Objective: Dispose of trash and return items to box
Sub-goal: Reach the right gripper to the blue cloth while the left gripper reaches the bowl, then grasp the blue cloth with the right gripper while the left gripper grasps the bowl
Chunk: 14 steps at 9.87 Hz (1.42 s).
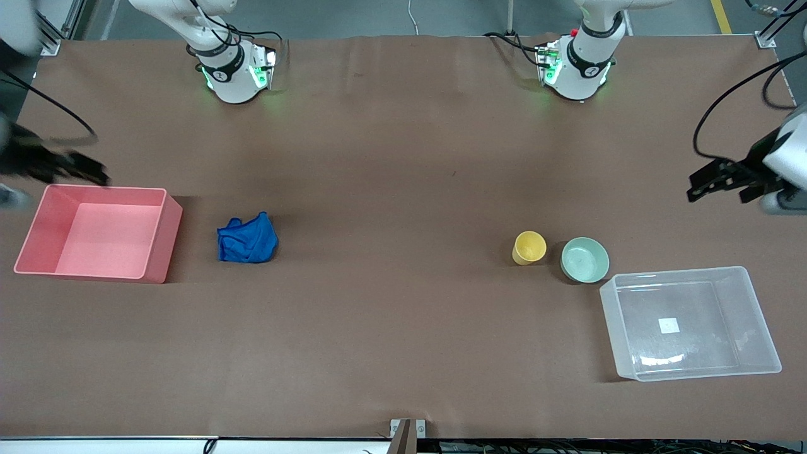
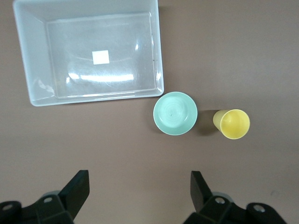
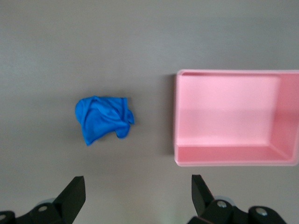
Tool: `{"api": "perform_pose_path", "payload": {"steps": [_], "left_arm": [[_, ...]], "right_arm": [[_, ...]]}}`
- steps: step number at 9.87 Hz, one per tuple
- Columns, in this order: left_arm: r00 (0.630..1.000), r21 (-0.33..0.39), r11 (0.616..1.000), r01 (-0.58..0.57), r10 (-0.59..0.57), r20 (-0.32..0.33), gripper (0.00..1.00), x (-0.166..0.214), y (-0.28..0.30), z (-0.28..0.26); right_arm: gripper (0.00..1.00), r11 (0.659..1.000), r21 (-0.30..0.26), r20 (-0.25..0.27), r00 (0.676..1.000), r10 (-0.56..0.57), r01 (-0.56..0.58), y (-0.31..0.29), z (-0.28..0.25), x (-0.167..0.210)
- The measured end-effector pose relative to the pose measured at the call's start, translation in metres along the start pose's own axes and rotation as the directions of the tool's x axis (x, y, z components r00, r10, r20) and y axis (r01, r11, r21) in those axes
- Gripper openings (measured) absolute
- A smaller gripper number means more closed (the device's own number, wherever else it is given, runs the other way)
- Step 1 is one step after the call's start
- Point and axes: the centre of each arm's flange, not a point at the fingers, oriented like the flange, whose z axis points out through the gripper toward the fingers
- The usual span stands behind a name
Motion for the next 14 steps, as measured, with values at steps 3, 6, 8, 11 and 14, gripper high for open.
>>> {"api": "perform_pose_path", "payload": {"steps": [3, 6, 8, 11, 14], "left_arm": [[1.0, 0.002, 1.0, 0.025, -0.025, -0.007, 0.96, -0.009, -0.017, 0.112], [0.998, -0.011, 0.998, 0.056, -0.057, -0.004, 0.96, -0.019, -0.024, 0.205], [0.996, -0.034, 0.995, 0.093, -0.093, 0.009, 0.96, -0.018, -0.023, 0.243], [0.991, -0.041, 0.99, 0.136, -0.136, 0.003, 0.96, -0.014, 0.008, 0.299], [0.99, -0.042, 0.99, 0.137, -0.137, -0.014, 0.91, -0.014, 0.024, 0.339]], "right_arm": [[1.0, 0.999, 0.011, -0.054, 0.998, -0.042, 0.042, -0.034, 0.168, 0.021], [1.0, 0.998, 0.025, -0.096, 0.994, -0.05, 0.052, -0.057, 0.272, 0.008], [1.0, 0.998, 0.029, -0.102, 0.993, -0.058, 0.061, -0.064, 0.299, 0.008], [0.96, 0.997, 0.033, -0.116, 0.991, -0.067, 0.072, -0.07, 0.33, -0.008], [0.68, 0.997, 0.042, -0.112, 0.992, -0.061, 0.066, -0.08, 0.336, -0.014]]}}
